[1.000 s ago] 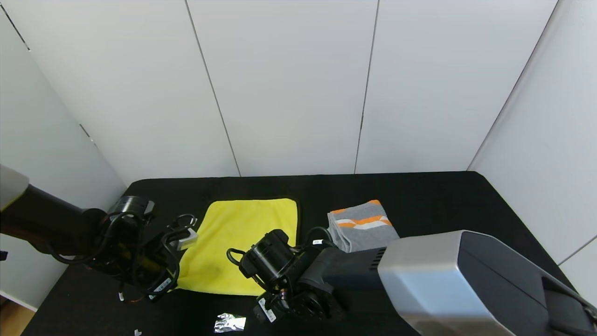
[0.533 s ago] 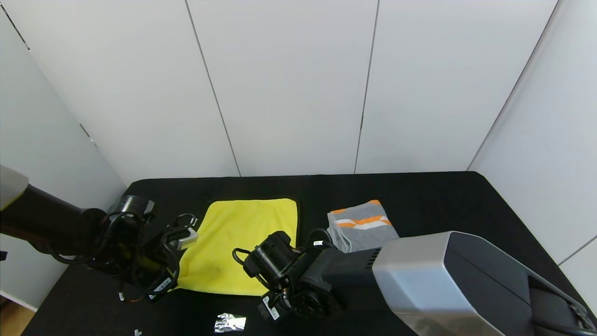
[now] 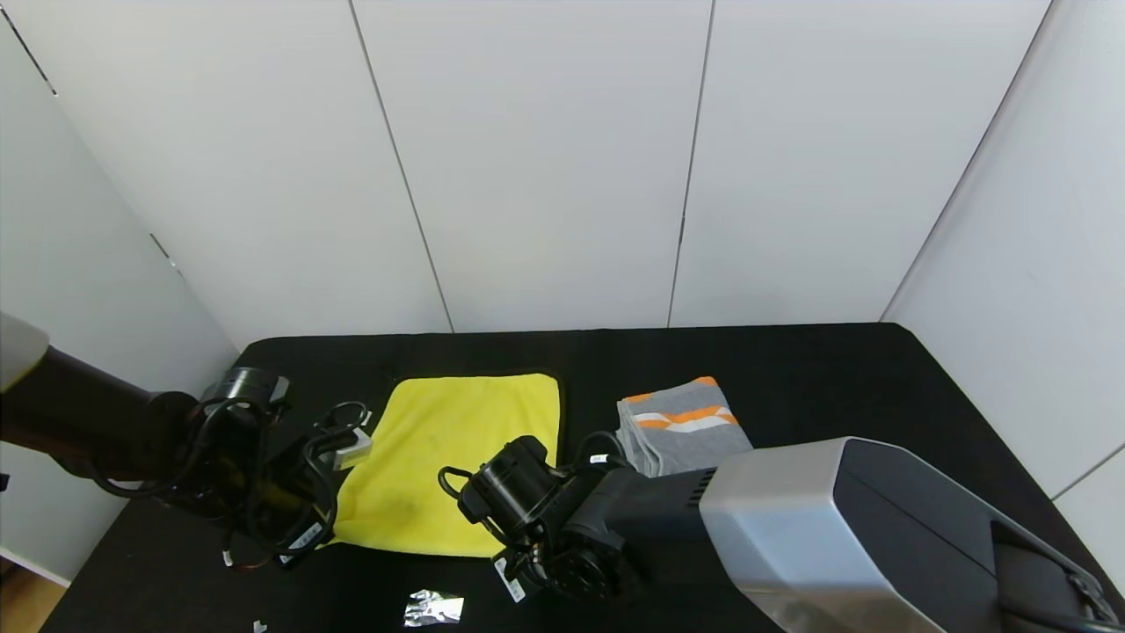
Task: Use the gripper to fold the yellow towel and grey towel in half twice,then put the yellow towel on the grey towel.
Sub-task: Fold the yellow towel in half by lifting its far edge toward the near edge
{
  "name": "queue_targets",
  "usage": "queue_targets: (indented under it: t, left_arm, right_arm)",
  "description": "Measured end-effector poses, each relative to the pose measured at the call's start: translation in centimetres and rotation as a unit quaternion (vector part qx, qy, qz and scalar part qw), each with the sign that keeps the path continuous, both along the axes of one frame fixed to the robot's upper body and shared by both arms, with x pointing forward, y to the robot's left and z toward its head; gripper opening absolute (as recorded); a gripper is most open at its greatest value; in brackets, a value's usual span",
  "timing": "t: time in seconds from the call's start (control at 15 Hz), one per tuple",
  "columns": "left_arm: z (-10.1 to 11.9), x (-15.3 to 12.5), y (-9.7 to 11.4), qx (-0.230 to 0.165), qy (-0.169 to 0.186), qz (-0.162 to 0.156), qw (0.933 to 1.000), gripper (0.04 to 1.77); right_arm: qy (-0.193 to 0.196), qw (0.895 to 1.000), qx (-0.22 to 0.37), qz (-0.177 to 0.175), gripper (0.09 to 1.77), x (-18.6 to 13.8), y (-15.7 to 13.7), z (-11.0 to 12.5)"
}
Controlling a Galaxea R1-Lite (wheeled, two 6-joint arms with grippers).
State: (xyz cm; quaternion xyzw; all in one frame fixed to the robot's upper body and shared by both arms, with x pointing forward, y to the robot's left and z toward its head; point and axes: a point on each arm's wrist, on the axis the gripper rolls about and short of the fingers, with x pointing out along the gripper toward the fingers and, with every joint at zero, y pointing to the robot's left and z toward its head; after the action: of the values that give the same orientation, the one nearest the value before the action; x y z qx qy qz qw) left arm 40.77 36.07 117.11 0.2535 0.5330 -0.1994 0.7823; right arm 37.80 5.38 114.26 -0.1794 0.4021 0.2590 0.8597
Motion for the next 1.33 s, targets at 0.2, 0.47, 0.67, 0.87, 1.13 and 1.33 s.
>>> queue_targets:
  t: [0.2,0.47,0.67,0.87,1.13,1.33]
  left_arm:
    - [0.1,0.0,0.0,0.0,-0.001,-0.001,1.0,0.11]
    - [0.2,0.0,-0.1,-0.01,-0.005,-0.003,0.9999,0.11]
    - [0.2,-0.2,-0.2,-0.022,-0.003,-0.005,0.9997,0.11]
    - [0.1,-0.4,-0.2,-0.036,0.003,0.003,0.9993,0.11]
    - [0.3,-1.3,-0.1,-0.042,0.007,0.006,0.9991,0.11]
    - [0.7,-2.3,0.0,-0.041,0.011,0.008,0.999,0.11]
  right_arm:
    - [0.0,1.0,0.0,0.0,0.14,0.0,0.0,0.0]
    - [0.0,1.0,0.002,-0.002,0.14,-0.1,0.0,0.2]
    - [0.007,1.0,0.013,-0.011,0.14,-0.2,-0.1,0.7]
    - [0.031,0.999,0.021,-0.011,0.14,-0.5,-0.3,1.4]
    - [0.065,0.998,0.016,-0.009,0.14,-1.3,-1.0,2.6]
    - [0.107,0.994,0.012,-0.009,0.14,-2.1,-1.8,3.7]
